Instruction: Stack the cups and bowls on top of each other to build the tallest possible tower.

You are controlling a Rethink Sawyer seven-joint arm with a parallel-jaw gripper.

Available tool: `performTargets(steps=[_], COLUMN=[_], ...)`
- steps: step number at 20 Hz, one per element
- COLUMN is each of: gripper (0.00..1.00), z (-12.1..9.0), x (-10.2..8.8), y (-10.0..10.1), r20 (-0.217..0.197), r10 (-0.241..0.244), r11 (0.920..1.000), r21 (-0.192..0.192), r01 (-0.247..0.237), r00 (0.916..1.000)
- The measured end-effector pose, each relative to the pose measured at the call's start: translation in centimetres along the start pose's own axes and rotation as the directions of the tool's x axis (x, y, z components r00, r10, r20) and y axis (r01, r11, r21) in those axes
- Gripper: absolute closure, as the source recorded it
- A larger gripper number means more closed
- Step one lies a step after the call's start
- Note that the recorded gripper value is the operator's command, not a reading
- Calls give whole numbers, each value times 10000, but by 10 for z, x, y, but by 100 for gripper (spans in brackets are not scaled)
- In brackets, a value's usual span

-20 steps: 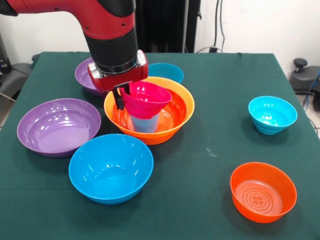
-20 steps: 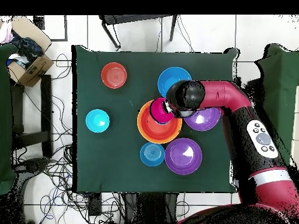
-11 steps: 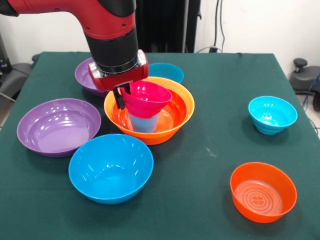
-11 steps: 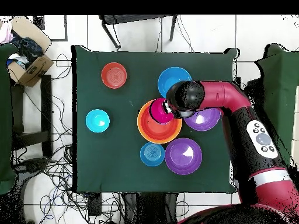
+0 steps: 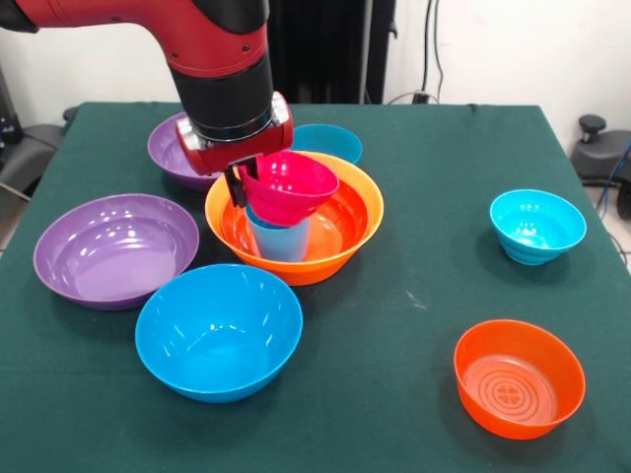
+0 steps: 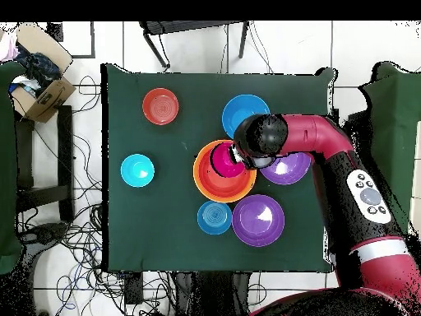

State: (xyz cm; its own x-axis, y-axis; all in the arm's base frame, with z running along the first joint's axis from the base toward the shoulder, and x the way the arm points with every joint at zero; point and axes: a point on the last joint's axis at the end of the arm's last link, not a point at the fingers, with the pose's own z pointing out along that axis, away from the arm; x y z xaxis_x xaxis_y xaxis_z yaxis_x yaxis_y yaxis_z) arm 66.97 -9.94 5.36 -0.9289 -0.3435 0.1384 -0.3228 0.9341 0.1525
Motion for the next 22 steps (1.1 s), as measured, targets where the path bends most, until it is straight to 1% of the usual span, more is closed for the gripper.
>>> performTargets(steps=[2, 3, 9, 14, 22], gripper=[100, 100, 100, 100, 100], z=[0, 0, 0, 0, 0], x=[2, 5, 9, 11, 12], y=[1, 1, 3, 4, 4], r20=[-133, -319, -669, -797, -813], r10=[-1, -2, -9, -18, -29], r11=[10000, 9999, 9998, 9997, 9996], r21=[-45, -105, -219, -264, -271], r01=[0, -1, -5, -3, 7], r00=[9999, 9995, 9978, 9968, 9967])
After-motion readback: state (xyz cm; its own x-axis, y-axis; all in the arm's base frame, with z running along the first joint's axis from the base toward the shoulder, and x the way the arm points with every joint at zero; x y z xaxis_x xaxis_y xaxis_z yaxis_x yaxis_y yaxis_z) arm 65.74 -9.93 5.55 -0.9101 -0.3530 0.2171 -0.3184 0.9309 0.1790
